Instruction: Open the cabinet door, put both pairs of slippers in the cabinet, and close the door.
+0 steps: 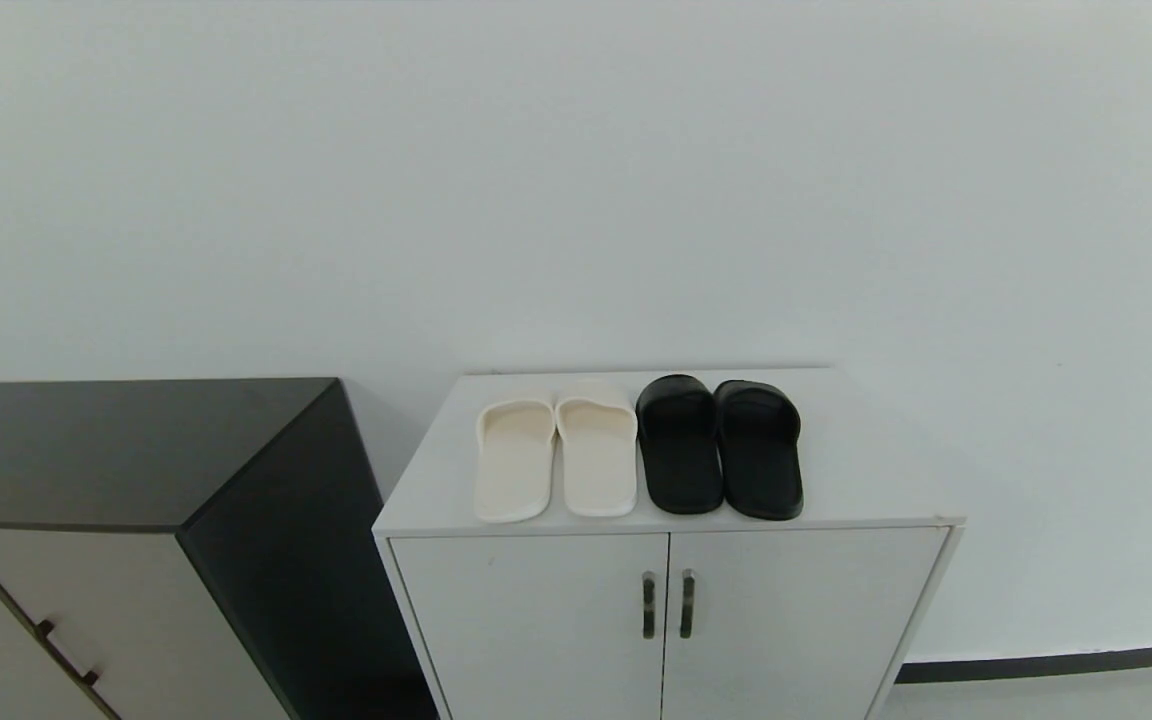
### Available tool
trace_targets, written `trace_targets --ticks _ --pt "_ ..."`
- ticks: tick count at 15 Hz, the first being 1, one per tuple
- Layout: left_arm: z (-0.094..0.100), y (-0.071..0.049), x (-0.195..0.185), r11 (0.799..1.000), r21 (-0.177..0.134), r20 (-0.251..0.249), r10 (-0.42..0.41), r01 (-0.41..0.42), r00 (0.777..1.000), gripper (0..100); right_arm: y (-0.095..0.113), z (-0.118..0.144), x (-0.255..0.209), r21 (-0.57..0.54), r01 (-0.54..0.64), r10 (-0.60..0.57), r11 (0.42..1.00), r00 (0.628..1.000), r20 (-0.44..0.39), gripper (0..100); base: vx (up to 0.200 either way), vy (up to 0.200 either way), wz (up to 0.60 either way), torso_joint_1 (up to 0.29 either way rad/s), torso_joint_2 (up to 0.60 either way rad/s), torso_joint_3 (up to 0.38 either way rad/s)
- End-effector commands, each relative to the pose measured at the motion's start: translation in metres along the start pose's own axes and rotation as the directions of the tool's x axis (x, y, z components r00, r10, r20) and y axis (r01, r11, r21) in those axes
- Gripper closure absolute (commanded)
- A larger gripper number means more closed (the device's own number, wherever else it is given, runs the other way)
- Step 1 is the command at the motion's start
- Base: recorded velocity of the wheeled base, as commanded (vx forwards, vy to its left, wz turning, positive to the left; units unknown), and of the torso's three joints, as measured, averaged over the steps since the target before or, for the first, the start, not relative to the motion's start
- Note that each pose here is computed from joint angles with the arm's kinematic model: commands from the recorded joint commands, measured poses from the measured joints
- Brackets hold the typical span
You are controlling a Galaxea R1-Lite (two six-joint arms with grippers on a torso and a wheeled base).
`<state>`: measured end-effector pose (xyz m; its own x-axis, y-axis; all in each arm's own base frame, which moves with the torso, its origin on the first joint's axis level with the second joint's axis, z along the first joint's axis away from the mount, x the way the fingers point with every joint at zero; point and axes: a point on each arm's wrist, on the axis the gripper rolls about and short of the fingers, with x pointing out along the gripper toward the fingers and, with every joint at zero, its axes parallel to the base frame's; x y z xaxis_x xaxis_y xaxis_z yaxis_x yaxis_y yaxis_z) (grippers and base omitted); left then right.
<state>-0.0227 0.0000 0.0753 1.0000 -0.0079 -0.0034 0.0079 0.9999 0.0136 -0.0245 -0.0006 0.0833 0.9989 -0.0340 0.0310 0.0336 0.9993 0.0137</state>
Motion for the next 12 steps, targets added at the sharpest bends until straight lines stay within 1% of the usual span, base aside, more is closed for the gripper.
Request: trace_targets --ticks 1,2,3,4,5,6,7,8,9,10,12 --pt "0.000 0.000 0.000 1.000 0.000 0.000 0.000 0.000 1.000 100 0.000 0.091 -0.017 0.142 -0.057 0.031 0.988 0.984 0.178 0 0.000 0.000 0.00 0.000 0.00 0.000" --pt "0.000 0.000 0.000 1.000 0.000 0.000 0.000 0.000 1.000 100 0.002 0.108 -0.008 0.125 -0.112 0.101 0.986 0.991 0.092 0 0.000 0.000 0.00 0.000 0.00 0.000" --pt "0.000 0.000 0.000 1.000 0.000 0.000 0.000 0.000 1.000 100 0.005 0.110 0.012 0.122 -0.174 0.178 0.977 0.984 -0.028 0 0.000 0.000 0.00 0.000 0.00 0.000" --pt "0.000 0.000 0.000 1.000 0.000 0.000 0.000 0.000 1.000 100 0.007 0.111 0.030 0.121 -0.220 0.233 0.968 0.967 -0.106 0 0.000 0.000 0.00 0.000 0.00 0.000" --pt "0.000 0.000 0.000 1.000 0.000 0.000 0.000 0.000 1.000 100 0.010 0.114 0.060 0.137 -0.259 0.281 0.956 0.942 -0.182 0 0.000 0.000 0.00 0.000 0.00 0.000" --pt "0.000 0.000 0.000 1.000 0.000 0.000 0.000 0.000 1.000 100 0.012 0.115 0.078 0.143 -0.269 0.295 0.952 0.932 -0.212 0 0.000 0.000 0.00 0.000 0.00 0.000" --pt "0.000 0.000 0.000 1.000 0.000 0.000 0.000 0.000 1.000 100 0.020 0.113 0.109 0.158 -0.319 0.350 0.934 0.904 -0.246 0 0.000 0.000 0.00 0.000 0.00 0.000" --pt "0.000 0.000 0.000 1.000 0.000 0.000 0.000 0.000 1.000 100 0.026 0.111 0.120 0.165 -0.346 0.380 0.923 0.887 -0.263 0 0.000 0.000 0.00 0.000 0.00 0.000" --pt "0.000 0.000 0.000 1.000 -0.001 0.000 0.000 0.000 1.000 100 0.040 0.106 0.136 0.196 -0.373 0.418 0.907 0.853 -0.311 0 0.000 0.000 0.00 0.000 0.00 0.000" --pt "0.000 0.000 0.000 1.000 -0.003 0.000 0.000 0.000 1.000 100 0.058 0.106 0.142 0.211 -0.397 0.447 0.893 0.834 -0.322 0 0.000 0.000 0.00 0.000 0.00 0.000" --pt "0.000 0.000 0.000 1.000 -0.003 0.000 0.000 0.000 1.000 100 0.094 0.107 0.153 0.240 -0.386 0.448 0.891 0.834 -0.322 0 0.000 0.000 0.00 0.000 0.00 0.000"
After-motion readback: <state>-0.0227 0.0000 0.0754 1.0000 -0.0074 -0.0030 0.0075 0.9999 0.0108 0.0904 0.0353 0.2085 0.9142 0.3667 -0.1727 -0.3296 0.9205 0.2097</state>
